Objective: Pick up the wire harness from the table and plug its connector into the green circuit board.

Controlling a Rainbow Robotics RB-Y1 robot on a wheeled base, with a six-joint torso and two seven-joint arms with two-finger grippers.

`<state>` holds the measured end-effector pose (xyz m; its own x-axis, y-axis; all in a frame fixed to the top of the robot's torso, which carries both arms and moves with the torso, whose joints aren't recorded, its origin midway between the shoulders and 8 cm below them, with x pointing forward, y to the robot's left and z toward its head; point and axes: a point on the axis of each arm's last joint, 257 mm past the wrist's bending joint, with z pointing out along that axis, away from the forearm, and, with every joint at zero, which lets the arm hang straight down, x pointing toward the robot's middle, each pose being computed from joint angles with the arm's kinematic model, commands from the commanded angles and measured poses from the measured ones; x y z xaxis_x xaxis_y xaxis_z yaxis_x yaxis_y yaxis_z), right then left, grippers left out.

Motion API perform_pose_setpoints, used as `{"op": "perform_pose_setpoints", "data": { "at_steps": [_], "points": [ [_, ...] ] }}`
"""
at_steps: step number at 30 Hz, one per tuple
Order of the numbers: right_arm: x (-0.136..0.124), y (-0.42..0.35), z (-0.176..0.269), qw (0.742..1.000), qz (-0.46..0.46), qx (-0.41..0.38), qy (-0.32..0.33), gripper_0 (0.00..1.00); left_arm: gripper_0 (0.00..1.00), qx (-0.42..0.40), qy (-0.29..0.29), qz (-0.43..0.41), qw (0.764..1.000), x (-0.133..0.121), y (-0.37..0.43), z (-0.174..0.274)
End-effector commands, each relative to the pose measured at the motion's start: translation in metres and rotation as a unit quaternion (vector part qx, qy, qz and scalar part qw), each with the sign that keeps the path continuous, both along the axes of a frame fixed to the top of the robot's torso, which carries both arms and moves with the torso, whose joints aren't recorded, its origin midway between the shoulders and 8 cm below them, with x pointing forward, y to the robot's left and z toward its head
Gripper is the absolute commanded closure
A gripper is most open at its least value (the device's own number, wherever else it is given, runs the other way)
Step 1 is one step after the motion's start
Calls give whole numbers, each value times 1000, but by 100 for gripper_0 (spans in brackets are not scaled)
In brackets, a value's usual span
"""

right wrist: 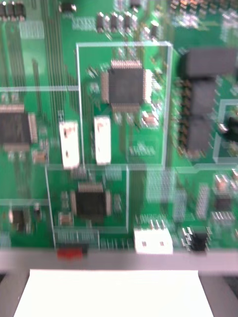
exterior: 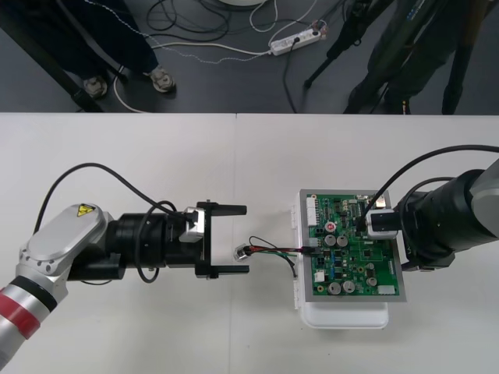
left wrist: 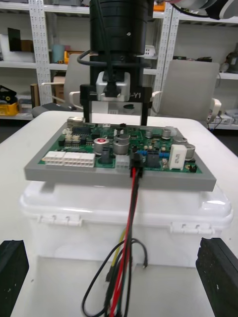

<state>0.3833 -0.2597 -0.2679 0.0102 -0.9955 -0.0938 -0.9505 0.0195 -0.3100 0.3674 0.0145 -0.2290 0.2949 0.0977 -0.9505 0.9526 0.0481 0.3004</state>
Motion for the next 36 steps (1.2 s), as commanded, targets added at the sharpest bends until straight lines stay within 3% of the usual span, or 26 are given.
{"op": "perform_pose_setpoints", "data": {
  "at_steps": [1, 15, 29, 36],
  "points": [
    [20, -26, 31, 1000, 23, -2, -21, 0, 0, 15, -5, 36, 999, 22, 34, 19],
    [26, -30, 67, 993, 98, 70, -16, 0, 0, 67, -25, 50, 996, 34, 65, 73],
    [-8, 22, 144, 957, 136, 256, 12, 0, 0, 137, -15, 67, 988, 30, 99, 108],
    [-19, 38, 167, 940, 151, 306, 19, 0, 0, 178, 7, 60, 982, 22, 120, 112]
  ]
}}
